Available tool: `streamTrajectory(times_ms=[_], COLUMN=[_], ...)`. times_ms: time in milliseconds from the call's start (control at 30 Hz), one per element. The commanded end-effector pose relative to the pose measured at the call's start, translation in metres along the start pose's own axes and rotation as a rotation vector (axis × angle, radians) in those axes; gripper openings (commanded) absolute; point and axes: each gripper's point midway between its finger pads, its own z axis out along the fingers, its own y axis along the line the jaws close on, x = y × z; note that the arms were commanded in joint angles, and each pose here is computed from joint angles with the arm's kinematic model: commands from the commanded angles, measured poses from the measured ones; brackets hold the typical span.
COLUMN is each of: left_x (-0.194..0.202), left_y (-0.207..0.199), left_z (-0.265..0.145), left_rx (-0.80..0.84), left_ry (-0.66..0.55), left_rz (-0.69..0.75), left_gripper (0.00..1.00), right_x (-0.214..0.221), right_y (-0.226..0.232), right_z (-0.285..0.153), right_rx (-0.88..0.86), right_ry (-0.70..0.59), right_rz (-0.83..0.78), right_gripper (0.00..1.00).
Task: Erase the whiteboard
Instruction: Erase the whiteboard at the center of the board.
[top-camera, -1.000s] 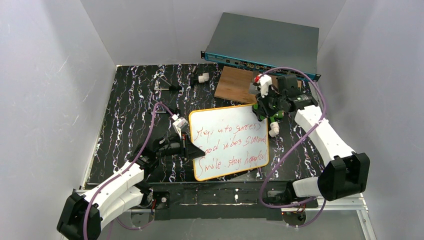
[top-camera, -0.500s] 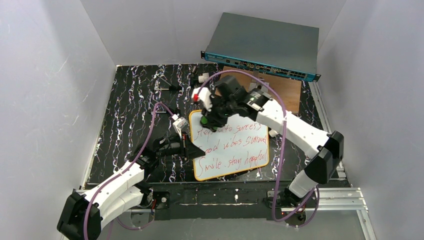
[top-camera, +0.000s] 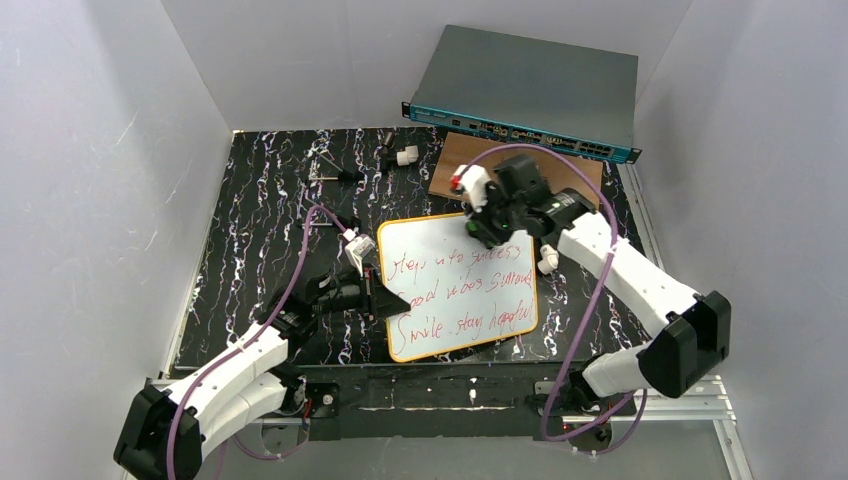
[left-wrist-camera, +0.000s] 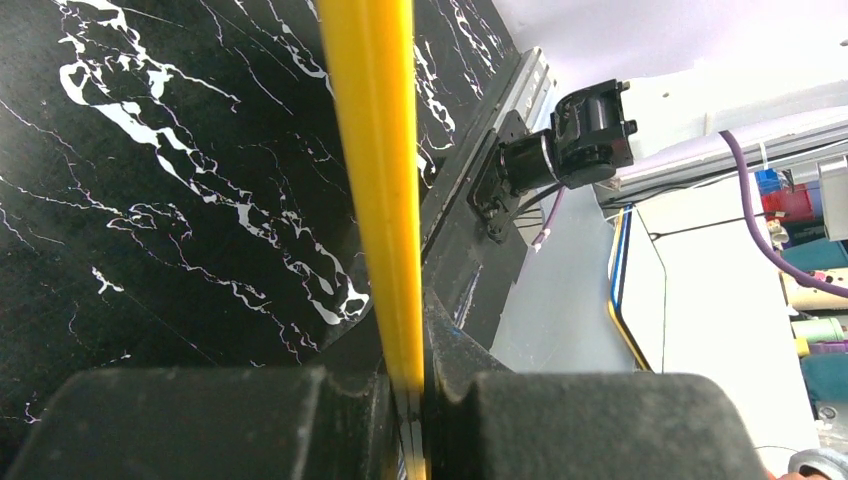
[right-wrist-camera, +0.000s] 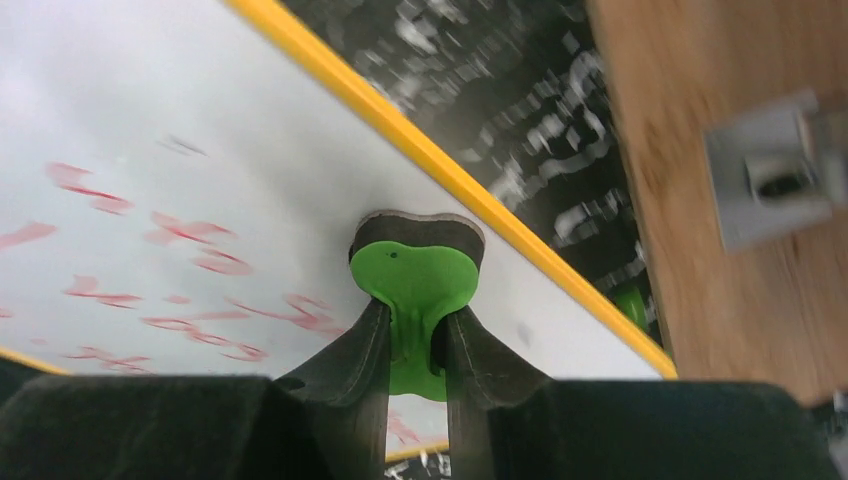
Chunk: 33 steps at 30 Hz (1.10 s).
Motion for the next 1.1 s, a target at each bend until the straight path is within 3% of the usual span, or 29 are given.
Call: streamTrajectory(times_ms=[0,133,400,533,667,833,1067], left_x=[-0.022,-0.023,-0.023,-0.023,-0.022,-0.023,-0.026], left_y=[-0.041,-0.042,-0.042,-0.041,-0.040,-0.040,-0.043], left_z=[-0.006,-0.006,-0.006,-0.007,-0.008,-0.006,-0.004], left_rx=[0.169,0.172,0.169,0.163,0.155,0.159,0.177], left_ry=[-0.066,-0.066,-0.072,-0.075,-0.072,-0.063,-0.072], left_rz=[0.254,0.254,0.252,0.255,0.263,0.263,0.250], left_gripper=[0.00,0.00,0.00,0.00,0.00,0.00,0.00], right_x=[0.041,0.038,-0.045,-0.064,-0.048,-0.011,0.012], right_y=[-0.046,-0.037,0.038,0.063,0.045,0.014,0.022], right_z=[-0.006,-0.005,0.007,0.013,0.012,-0.010,-0.021], right_rx=[0.170,0.118,-0.124,-0.184,-0.125,-0.119,-0.197], right_ry=[0.051,0.028,-0.036,-0.034,-0.005,-0.016,-0.049], right_rz=[0.060,0.075,-0.080,-0.126,-0.137,-0.029,0.015], right_gripper=[0.01,0.01,0.01,0.01,0.01,0.01,0.01])
